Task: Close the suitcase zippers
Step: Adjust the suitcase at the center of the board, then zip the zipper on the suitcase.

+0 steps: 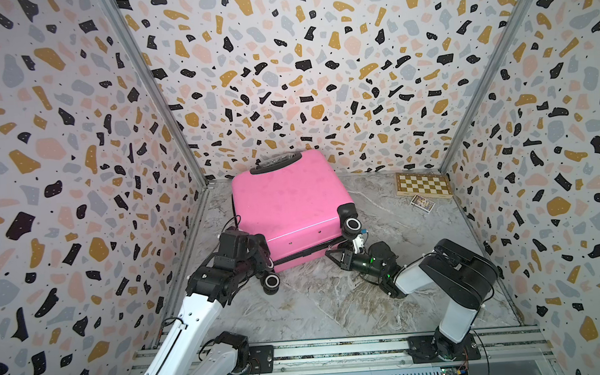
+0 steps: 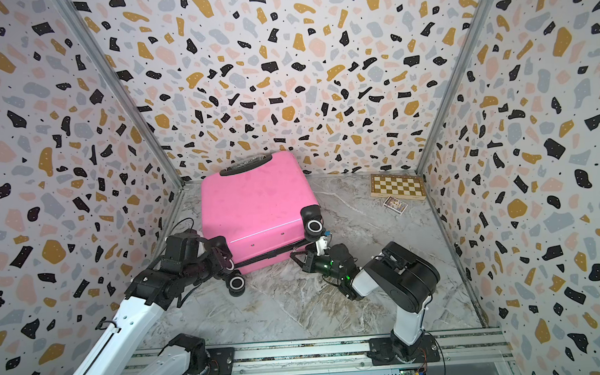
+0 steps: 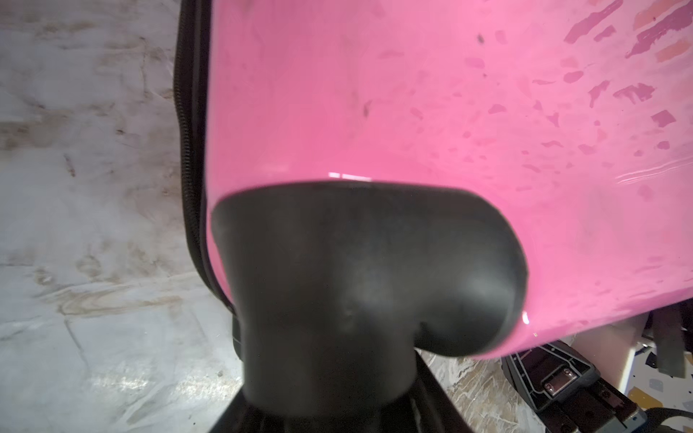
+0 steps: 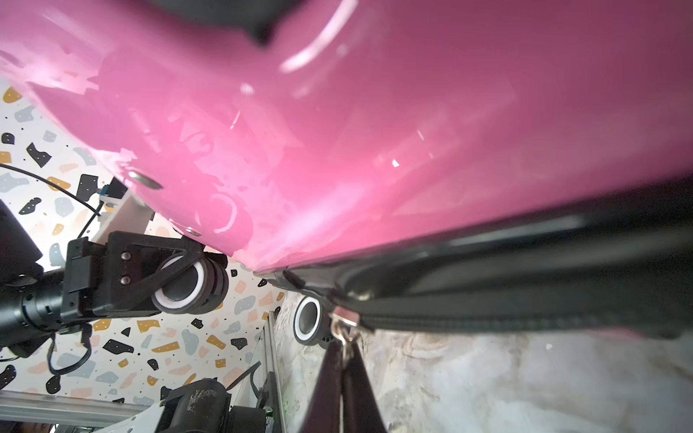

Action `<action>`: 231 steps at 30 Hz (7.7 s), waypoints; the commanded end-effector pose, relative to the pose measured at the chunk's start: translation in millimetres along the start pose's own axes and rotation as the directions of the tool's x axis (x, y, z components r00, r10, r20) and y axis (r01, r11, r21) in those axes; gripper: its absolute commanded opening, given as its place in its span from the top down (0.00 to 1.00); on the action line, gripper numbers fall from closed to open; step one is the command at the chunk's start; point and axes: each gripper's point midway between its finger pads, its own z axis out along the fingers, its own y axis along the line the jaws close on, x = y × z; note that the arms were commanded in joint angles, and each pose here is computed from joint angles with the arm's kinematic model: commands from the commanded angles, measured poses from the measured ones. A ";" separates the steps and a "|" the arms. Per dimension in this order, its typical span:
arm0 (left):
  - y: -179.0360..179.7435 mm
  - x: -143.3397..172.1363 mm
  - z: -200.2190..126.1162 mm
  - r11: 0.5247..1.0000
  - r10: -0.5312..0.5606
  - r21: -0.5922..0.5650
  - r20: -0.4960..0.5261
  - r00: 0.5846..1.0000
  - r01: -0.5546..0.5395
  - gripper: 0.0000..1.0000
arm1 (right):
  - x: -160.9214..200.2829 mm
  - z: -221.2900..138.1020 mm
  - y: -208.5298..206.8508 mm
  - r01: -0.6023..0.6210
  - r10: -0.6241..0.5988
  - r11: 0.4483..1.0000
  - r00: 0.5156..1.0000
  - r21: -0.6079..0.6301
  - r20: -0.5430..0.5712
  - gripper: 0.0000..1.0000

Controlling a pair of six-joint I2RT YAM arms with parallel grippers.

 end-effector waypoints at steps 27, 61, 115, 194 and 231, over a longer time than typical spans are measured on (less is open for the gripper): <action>-129.5 9.7 -23.8 0.833 0.390 0.407 0.048 0.920 -0.375 0.13 | 52.8 15.3 56.3 0.518 -0.519 0.851 0.805 -0.085 -0.289 1.00; -134.4 38.9 5.4 0.690 0.574 0.494 0.069 0.816 -0.528 0.07 | -7.7 -38.1 1.5 0.698 -0.647 0.716 0.678 0.027 -0.348 1.00; -72.5 -150.8 7.3 0.842 0.539 -0.045 0.143 0.830 -0.538 0.00 | -29.7 -85.6 -35.3 0.622 -0.546 0.687 0.783 0.375 -0.297 1.00; -231.7 56.1 3.7 -0.210 0.895 0.204 0.433 -0.104 -0.956 0.11 | -53.9 -100.7 -42.9 0.493 -0.444 0.843 0.864 0.217 -0.238 1.00; -281.3 8.9 99.7 -0.200 0.934 -0.338 0.219 -0.283 -0.920 0.12 | 28.9 -124.0 17.2 0.427 -0.421 0.904 0.893 0.002 -0.158 1.00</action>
